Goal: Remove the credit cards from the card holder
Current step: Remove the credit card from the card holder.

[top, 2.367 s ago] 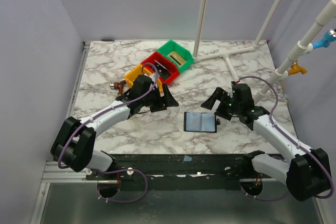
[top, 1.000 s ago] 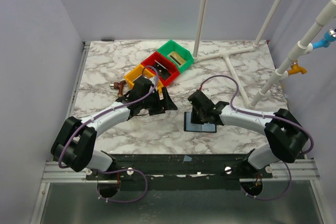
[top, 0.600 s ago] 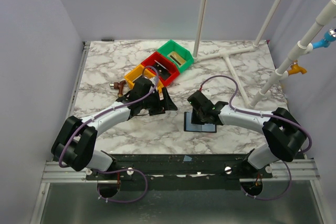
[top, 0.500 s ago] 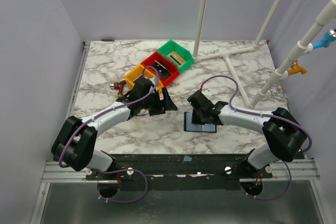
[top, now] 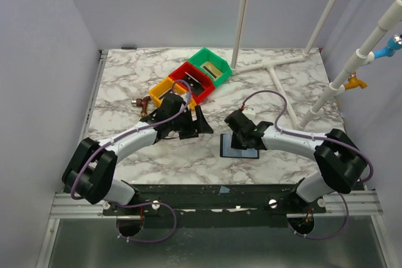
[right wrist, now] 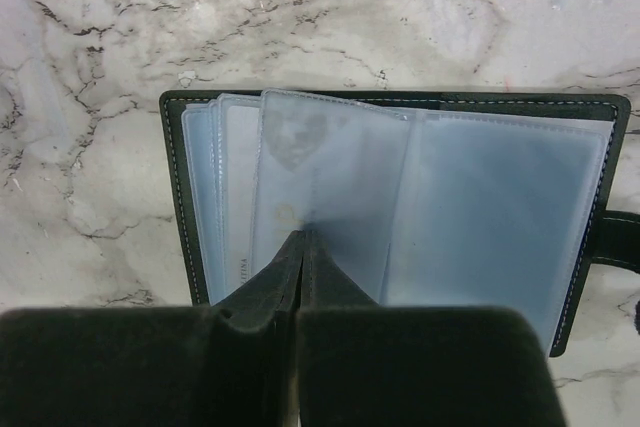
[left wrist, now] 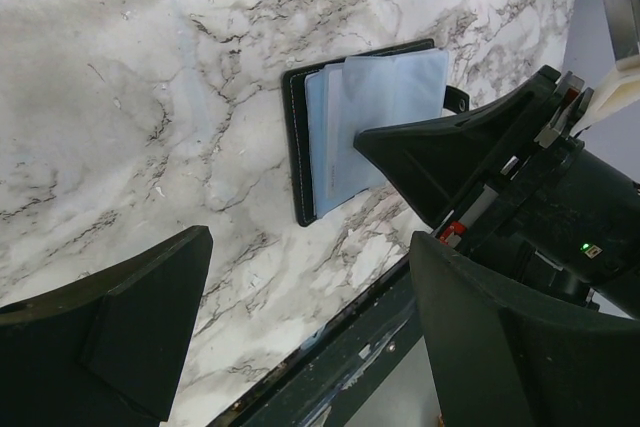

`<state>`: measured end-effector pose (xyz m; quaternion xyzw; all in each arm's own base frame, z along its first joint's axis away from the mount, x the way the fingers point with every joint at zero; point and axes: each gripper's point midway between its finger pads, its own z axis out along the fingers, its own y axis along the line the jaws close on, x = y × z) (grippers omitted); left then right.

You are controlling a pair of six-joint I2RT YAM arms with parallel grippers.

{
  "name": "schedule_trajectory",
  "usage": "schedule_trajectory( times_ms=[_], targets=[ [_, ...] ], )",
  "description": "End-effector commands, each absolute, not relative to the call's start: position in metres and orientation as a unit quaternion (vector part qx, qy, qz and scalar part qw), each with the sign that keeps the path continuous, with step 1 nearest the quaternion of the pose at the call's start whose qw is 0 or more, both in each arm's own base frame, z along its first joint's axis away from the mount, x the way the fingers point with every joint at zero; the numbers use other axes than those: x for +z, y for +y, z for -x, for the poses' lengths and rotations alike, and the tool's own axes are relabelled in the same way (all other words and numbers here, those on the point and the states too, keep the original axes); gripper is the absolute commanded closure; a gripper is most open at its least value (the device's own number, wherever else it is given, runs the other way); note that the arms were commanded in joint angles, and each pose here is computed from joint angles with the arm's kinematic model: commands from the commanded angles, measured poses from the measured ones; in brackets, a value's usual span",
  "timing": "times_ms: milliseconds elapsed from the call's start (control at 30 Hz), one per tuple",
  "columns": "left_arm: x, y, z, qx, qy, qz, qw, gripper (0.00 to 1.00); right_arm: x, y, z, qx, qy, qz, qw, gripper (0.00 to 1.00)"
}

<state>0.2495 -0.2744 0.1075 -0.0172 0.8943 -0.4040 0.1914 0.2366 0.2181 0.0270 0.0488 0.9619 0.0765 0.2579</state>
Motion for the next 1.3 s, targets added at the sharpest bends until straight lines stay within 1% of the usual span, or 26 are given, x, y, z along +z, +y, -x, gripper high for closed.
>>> schedule_trajectory(
  times_ms=[0, 467, 833, 1067, 1267],
  targets=[
    [0.108, -0.28, -0.244, -0.409, 0.895, 0.001, 0.179, 0.17, 0.022, 0.199, -0.231, 0.039, 0.962, -0.062, 0.263, 0.99],
    [0.117, -0.311, -0.237, -0.429, 0.888, -0.037, 0.158, 0.17, 0.027, 0.183, -0.23, 0.041, 0.957, -0.097, 0.27, 0.99],
    [0.119, -0.345, -0.236, -0.447, 0.883, -0.059, 0.133, 0.22, 0.02, 0.172, -0.226, 0.052, 0.957, -0.116, 0.26, 0.99],
    [0.111, -0.361, -0.239, -0.45, 0.883, -0.064, 0.118, 0.32, 0.014, 0.176, -0.224, 0.07, 0.959, -0.118, 0.249, 0.99],
    [0.097, -0.37, -0.24, -0.446, 0.887, -0.064, 0.103, 0.51, 0.009, 0.176, -0.221, 0.085, 0.959, -0.123, 0.239, 0.99]
  ],
)
